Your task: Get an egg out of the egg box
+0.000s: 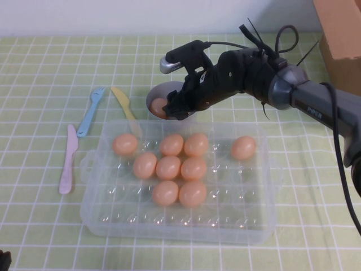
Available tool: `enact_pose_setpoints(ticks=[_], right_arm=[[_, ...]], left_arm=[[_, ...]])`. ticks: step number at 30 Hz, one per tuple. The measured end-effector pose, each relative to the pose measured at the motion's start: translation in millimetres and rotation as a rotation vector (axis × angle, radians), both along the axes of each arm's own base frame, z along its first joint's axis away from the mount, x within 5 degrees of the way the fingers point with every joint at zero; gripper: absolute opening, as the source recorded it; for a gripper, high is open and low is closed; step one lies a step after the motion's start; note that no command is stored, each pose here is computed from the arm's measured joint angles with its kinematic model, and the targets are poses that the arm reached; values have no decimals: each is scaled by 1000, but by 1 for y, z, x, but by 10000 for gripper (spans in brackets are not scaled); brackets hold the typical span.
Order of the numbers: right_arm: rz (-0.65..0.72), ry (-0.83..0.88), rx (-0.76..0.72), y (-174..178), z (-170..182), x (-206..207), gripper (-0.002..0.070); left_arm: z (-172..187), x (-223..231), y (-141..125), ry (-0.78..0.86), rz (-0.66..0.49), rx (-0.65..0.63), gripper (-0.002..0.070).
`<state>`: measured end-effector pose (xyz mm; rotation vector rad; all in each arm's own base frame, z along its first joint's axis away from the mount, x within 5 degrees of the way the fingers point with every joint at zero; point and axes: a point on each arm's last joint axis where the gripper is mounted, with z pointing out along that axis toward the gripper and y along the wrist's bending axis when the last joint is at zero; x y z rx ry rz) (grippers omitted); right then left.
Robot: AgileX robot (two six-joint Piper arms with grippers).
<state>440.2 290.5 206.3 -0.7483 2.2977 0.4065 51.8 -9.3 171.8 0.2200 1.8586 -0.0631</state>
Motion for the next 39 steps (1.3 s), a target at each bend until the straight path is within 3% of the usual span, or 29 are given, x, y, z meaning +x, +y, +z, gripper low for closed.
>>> enact_pose_setpoints(ticks=[9, 18, 22, 26, 32, 34, 39], right_arm=[[3, 2, -4, 0, 0, 0, 498], [10, 29, -22, -1, -2, -2, 500], [28, 61, -39, -6, 17, -12, 479], [58, 107, -62, -19, 59, -37, 372], [82, 162, -103, -53, 103, -93, 62], [80, 152, -100, -67, 116, -115, 17], [67, 89, -77, -104, 148, -170, -11]], left_arm=[[0, 0, 0, 0, 0, 0, -1], [0, 0, 0, 0, 0, 0, -1], [0, 0, 0, 0, 0, 0, -1], [0, 0, 0, 0, 0, 0, 0], [0, 0, 0, 0, 0, 0, 0], [0, 0, 0, 0, 0, 0, -1], [0, 0, 0, 0, 0, 0, -1]])
